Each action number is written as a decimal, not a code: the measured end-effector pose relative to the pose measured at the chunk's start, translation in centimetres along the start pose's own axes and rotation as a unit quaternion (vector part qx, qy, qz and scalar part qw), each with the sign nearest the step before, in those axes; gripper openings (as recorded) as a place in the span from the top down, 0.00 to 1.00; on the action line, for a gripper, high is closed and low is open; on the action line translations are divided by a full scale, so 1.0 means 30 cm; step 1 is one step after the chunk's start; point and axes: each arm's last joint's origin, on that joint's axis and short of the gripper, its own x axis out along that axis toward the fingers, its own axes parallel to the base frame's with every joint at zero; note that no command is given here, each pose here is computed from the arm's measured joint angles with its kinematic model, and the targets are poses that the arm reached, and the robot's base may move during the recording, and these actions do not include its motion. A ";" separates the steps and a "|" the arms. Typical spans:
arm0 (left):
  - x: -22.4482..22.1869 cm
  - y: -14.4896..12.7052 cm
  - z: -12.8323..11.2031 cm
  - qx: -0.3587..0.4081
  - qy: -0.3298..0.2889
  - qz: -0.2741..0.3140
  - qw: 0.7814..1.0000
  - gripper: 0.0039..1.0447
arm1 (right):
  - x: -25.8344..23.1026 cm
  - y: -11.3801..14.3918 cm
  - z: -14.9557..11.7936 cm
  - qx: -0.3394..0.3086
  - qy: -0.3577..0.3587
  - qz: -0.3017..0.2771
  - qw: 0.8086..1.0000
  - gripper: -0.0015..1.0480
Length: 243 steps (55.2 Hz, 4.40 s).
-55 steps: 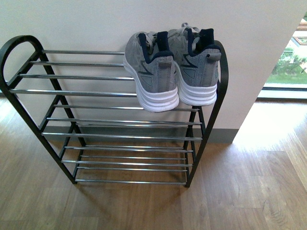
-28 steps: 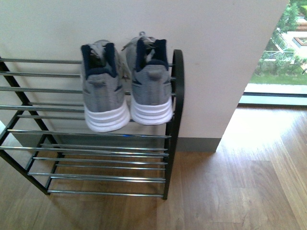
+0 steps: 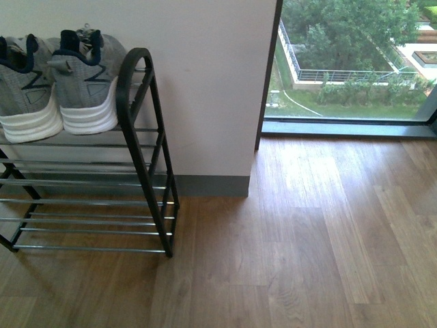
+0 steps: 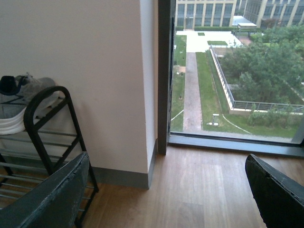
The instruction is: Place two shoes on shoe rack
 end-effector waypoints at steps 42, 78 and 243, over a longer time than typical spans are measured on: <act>0.000 0.000 0.000 0.000 0.000 0.000 1.000 0.09 | 0.000 0.000 0.000 0.000 0.000 -0.001 1.000 0.09; 0.000 0.000 0.000 0.000 0.000 0.001 1.000 0.09 | 0.000 0.000 0.000 0.000 0.000 0.001 1.000 0.09; 0.000 0.001 0.000 0.001 0.000 0.002 1.000 0.09 | 0.000 0.001 0.000 0.000 0.000 0.001 1.000 0.09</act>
